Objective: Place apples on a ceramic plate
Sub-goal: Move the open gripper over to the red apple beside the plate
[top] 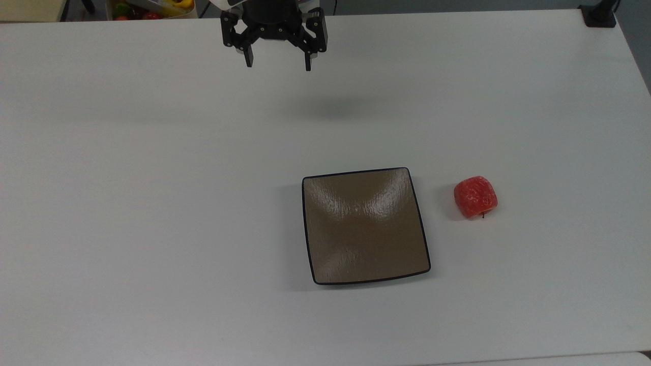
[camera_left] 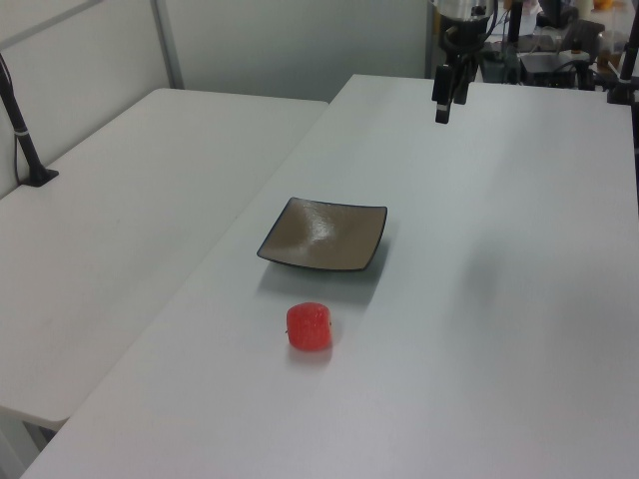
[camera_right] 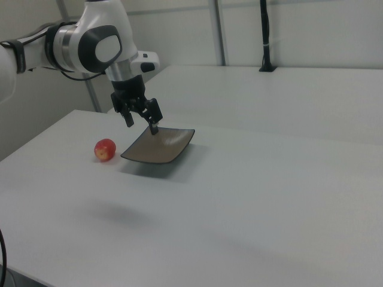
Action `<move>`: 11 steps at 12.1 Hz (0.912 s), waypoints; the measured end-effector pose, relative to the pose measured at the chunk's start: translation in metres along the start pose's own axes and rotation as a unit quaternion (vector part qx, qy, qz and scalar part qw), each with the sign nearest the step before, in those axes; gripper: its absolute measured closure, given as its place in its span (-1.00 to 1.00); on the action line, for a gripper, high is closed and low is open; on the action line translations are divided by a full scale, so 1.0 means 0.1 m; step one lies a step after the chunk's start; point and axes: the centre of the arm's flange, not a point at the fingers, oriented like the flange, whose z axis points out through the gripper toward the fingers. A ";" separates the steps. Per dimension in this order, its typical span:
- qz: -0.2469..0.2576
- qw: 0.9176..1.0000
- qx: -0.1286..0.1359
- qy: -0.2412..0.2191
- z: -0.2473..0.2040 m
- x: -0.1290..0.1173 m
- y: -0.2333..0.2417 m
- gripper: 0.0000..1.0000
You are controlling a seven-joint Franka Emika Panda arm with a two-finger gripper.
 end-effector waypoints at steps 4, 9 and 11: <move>-0.005 1.000 0.001 -0.001 0.00 -0.02 -0.03 -1.00; -0.010 1.000 0.004 0.016 0.02 0.02 -0.10 -1.00; -0.025 0.998 0.010 0.054 0.09 0.13 -0.28 -1.00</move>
